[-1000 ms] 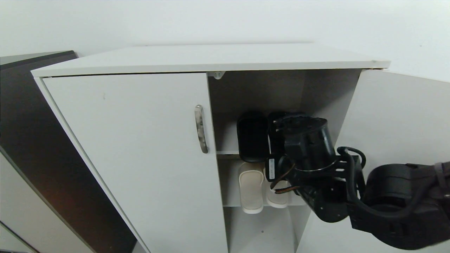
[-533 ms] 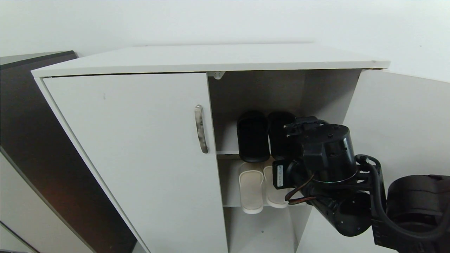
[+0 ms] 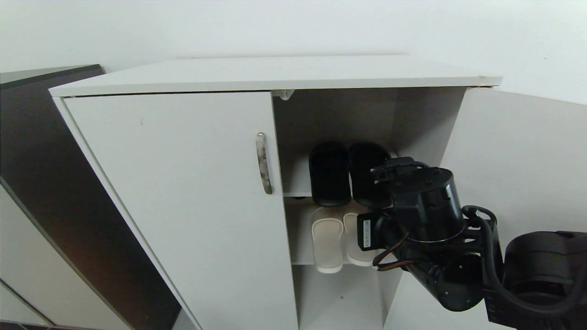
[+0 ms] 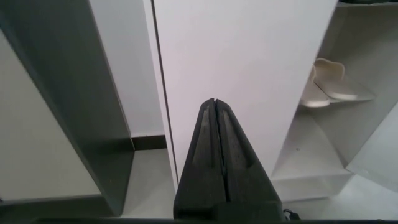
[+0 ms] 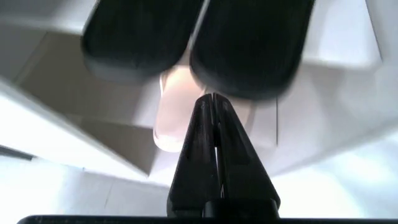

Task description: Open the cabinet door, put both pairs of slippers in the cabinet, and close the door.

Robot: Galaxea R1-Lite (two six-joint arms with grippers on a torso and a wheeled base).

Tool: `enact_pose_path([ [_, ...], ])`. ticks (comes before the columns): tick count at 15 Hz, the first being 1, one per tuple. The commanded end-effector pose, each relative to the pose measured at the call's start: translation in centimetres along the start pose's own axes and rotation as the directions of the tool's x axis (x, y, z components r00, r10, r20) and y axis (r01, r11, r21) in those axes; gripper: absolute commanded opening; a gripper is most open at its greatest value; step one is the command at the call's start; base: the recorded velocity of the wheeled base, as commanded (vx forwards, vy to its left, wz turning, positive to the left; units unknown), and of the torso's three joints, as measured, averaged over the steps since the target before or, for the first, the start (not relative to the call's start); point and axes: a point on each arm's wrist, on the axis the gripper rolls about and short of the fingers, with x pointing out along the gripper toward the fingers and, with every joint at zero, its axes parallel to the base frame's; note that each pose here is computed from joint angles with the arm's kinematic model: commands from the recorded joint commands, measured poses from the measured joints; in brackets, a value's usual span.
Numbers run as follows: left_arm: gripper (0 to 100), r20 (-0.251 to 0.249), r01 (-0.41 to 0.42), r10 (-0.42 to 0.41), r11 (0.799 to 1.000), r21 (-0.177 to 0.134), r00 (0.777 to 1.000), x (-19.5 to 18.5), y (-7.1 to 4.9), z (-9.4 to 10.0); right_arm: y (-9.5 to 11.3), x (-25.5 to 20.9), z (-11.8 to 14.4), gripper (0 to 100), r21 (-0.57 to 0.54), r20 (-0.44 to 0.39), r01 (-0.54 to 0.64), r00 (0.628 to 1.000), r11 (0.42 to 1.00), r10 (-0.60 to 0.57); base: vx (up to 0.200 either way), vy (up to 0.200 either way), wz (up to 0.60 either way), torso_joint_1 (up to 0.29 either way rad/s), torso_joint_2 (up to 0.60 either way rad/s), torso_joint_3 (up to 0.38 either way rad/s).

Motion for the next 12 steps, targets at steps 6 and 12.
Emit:
enact_pose_path([
  [6, 0, -0.001, 0.0, 0.0, 1.0, 0.0, 1.0, 0.01, 0.0, 0.0, 0.2, 0.65, -1.06, 0, -0.009, -0.002, 0.001, 1.0, 1.0, -0.001, -0.2, 0.0, 0.0, -0.002, 0.0, 0.002],
  [12, 0, -0.001, 0.0, 0.0, 1.0, 0.0, 1.0, 0.01, 0.0, 0.0, 0.16, 0.64, -1.16, 0, -0.005, 0.002, -0.002, 1.0, 1.0, 0.002, -0.2, 0.0, 0.0, 0.002, 0.0, 0.002],
])
